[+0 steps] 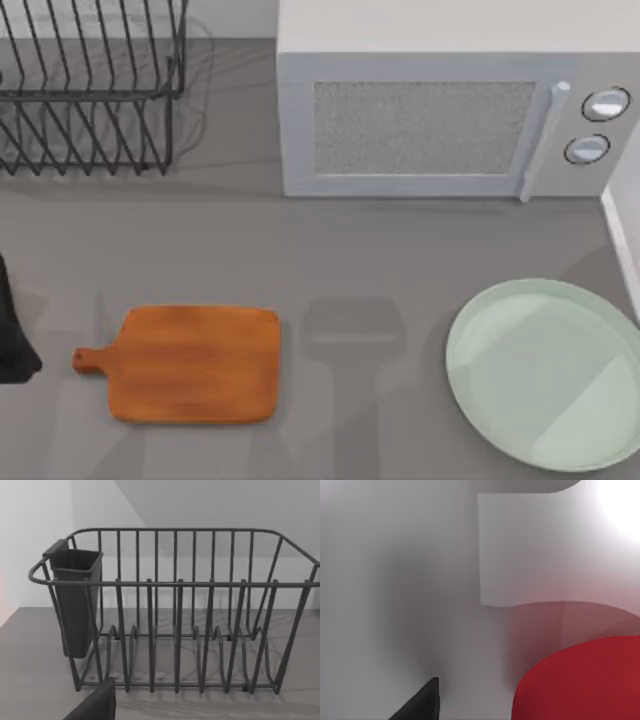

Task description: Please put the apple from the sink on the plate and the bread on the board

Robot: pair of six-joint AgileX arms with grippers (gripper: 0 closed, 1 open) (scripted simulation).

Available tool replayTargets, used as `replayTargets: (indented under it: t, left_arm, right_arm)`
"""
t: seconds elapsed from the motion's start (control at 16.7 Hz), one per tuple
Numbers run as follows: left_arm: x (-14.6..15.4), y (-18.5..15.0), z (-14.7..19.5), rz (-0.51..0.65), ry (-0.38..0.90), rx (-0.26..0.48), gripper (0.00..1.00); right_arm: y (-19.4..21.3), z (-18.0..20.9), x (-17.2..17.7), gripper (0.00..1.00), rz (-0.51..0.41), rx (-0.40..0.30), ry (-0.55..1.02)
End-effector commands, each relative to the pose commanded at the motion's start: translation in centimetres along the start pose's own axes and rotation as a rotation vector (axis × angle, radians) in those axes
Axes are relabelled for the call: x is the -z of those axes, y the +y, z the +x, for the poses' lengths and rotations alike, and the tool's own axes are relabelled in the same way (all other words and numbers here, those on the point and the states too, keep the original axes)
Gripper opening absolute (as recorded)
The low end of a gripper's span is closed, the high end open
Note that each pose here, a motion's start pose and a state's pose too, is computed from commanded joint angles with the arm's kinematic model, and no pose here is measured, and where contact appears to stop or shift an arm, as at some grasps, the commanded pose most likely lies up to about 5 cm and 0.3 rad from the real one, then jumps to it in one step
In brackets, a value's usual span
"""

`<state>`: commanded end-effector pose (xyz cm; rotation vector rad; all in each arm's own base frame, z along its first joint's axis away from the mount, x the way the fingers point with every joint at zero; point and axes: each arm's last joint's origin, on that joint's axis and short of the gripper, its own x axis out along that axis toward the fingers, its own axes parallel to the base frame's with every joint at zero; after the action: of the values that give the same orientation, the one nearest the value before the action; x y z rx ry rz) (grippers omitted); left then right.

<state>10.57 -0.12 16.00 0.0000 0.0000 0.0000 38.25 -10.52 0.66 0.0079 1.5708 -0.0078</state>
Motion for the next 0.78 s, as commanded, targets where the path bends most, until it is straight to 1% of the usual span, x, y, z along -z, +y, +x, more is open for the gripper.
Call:
replayTargets:
  t: [0.42, 0.48, 0.78]
  left_arm:
    - [0.00, 0.00, 0.00, 0.000, 0.000, 0.000, 1.00]
    - [0.00, 0.00, 0.00, 0.000, 0.000, 0.000, 1.00]
    - [0.00, 0.00, 0.00, 0.000, 0.000, 0.000, 1.00]
  right_arm:
    - [0.00, 0.00, 0.00, 0.02, 0.000, 0.000, 0.000]
    - [0.00, 0.00, 0.00, 0.00, 0.000, 0.000, 0.000]
    - [0.00, 0.00, 0.00, 0.00, 0.000, 0.000, 0.000]
